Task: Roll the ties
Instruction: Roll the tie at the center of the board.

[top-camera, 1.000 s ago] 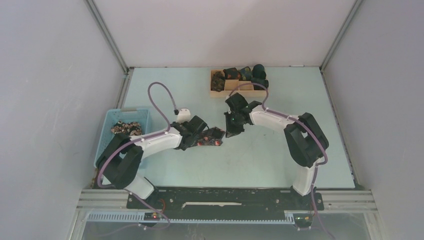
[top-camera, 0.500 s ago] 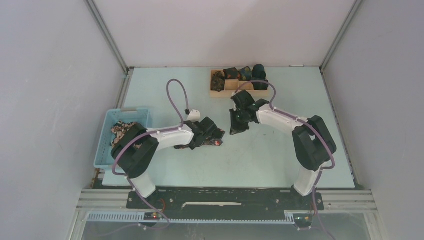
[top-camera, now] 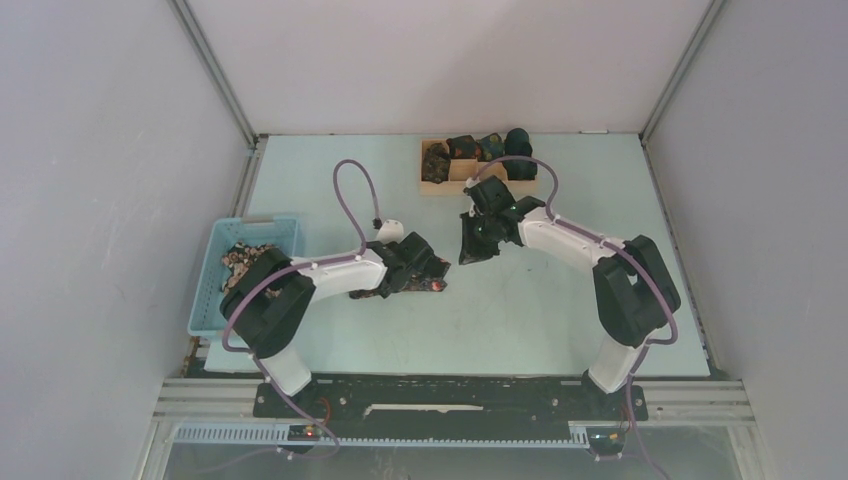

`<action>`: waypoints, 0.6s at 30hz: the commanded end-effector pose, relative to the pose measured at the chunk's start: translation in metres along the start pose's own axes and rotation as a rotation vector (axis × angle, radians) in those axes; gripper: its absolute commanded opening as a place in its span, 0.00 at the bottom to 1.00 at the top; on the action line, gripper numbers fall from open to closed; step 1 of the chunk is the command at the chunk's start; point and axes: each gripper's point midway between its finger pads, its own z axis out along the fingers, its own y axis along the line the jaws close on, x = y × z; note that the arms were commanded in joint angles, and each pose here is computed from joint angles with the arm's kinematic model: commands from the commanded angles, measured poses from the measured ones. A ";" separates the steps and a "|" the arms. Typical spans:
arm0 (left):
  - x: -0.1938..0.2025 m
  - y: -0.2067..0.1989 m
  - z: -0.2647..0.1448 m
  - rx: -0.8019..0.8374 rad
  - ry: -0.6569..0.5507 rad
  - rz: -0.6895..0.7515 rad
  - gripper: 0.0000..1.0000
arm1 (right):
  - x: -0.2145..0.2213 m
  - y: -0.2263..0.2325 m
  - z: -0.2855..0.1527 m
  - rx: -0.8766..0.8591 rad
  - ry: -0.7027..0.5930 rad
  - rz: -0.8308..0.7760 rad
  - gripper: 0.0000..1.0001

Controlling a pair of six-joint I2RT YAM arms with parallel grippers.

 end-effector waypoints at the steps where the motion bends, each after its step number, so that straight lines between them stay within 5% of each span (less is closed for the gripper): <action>1: -0.012 -0.017 -0.013 0.110 -0.003 -0.071 0.44 | -0.017 0.017 -0.019 -0.068 -0.077 -0.012 0.11; 18: -0.022 -0.028 -0.029 0.234 -0.020 -0.085 0.55 | -0.027 0.039 -0.020 -0.141 -0.090 -0.029 0.11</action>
